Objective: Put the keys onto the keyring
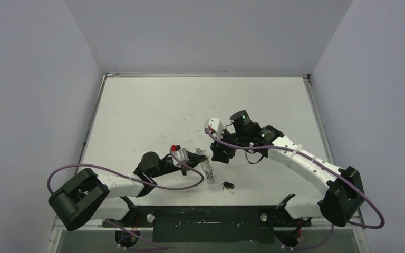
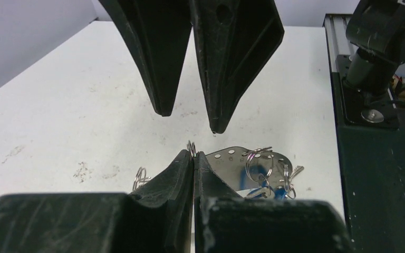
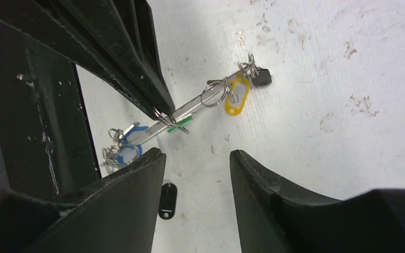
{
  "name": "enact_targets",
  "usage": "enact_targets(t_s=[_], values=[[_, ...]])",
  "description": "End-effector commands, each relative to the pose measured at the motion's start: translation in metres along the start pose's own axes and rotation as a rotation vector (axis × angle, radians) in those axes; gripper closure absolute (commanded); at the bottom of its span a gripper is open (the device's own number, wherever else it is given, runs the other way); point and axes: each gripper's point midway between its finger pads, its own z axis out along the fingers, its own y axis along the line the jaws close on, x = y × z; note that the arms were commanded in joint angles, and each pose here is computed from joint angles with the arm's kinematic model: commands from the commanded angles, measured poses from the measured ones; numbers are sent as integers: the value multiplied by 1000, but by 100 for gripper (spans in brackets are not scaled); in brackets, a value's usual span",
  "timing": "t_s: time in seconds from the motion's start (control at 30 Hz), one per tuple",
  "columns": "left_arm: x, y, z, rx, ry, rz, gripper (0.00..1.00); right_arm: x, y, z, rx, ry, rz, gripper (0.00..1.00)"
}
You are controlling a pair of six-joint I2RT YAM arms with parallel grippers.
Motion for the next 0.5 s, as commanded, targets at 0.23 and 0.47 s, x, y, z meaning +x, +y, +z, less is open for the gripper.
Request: enact_targets(t_s=[0.23, 0.47], values=[[-61, -1, 9, 21, -249, 74, 100, -47, 8, -16, -59, -306, -107, 62], [-68, -4, 4, 28, -260, 100, 100, -46, 6, -25, -78, -367, -123, 67]])
